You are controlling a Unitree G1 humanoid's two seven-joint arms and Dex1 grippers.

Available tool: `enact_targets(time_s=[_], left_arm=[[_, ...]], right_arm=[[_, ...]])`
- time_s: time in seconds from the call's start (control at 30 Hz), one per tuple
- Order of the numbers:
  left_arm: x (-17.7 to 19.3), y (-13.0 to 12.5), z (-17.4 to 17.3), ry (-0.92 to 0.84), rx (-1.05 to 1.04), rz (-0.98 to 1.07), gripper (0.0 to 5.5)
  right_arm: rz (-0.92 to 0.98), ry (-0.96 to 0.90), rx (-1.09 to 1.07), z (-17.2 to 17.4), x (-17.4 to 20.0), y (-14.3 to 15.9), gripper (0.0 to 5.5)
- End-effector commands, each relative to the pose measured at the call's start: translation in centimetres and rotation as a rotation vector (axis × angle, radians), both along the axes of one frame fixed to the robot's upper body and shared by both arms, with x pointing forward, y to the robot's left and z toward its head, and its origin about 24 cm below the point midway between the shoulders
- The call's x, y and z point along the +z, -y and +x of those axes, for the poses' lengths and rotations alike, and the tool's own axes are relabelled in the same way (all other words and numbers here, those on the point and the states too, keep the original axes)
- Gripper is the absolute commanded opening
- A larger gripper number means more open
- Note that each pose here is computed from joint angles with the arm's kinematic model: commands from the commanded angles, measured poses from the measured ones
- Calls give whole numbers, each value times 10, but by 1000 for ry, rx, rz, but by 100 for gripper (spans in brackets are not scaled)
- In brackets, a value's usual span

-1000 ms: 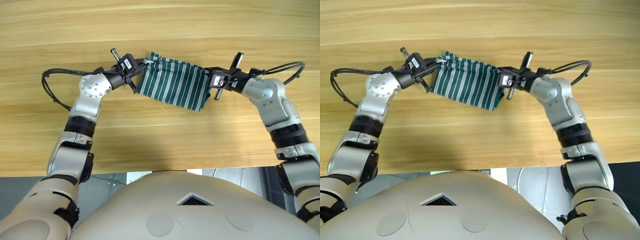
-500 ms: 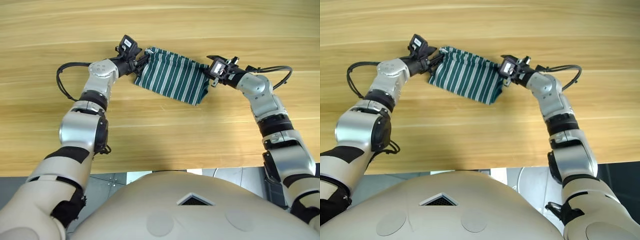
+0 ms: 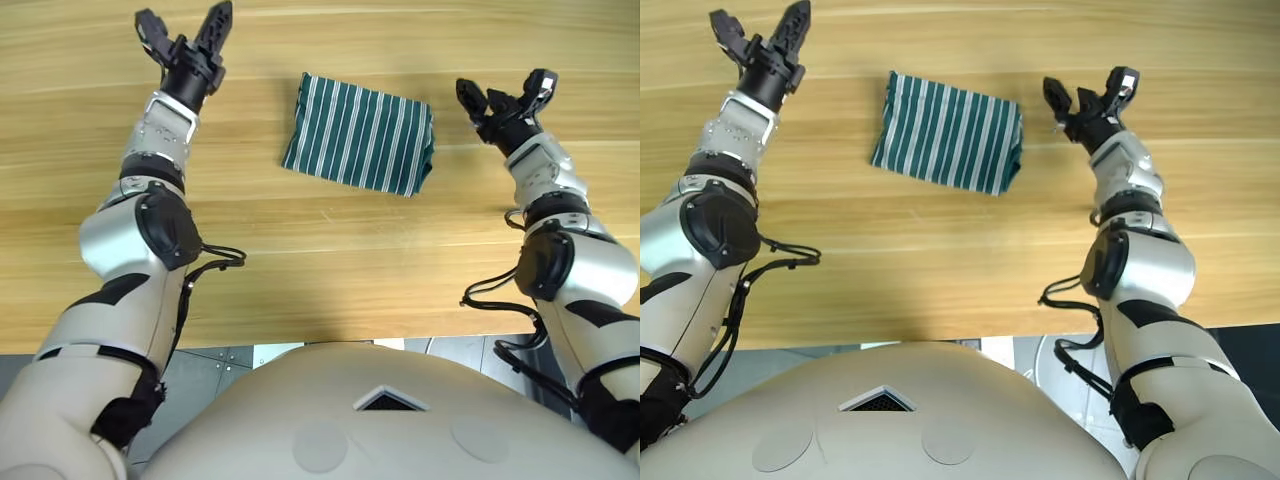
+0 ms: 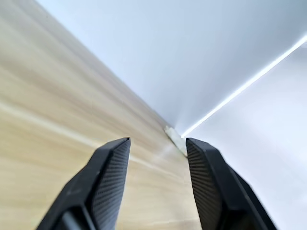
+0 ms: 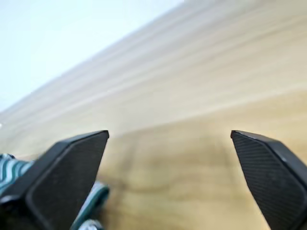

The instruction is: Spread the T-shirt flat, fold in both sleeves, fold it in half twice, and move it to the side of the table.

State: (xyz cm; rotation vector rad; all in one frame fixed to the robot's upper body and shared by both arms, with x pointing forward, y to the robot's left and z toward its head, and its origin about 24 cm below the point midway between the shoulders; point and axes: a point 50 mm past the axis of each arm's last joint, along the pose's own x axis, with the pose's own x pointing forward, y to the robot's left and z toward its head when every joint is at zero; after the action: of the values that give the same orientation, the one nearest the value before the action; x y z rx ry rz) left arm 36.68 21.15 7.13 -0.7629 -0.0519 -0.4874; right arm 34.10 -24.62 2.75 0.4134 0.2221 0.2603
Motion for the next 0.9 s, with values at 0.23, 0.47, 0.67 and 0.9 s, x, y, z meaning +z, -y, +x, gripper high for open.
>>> enact_targets(time_s=[0.23,0.47,0.67,0.9], left_arm=[[-3,-23,-55,590,-68,238,93],[-25,-28,-76,581,-80,191,0],[-33,-35,-77,517,-16,132,0],[-39,-36,-76,462,14,90,0]], right_arm=[[-852,747,421,3,59,-126,427],[-1098,851,715,-15,39,-164,299],[-1138,815,754,-13,32,-162,197],[-1148,795,781,-10,30,-165,54]])
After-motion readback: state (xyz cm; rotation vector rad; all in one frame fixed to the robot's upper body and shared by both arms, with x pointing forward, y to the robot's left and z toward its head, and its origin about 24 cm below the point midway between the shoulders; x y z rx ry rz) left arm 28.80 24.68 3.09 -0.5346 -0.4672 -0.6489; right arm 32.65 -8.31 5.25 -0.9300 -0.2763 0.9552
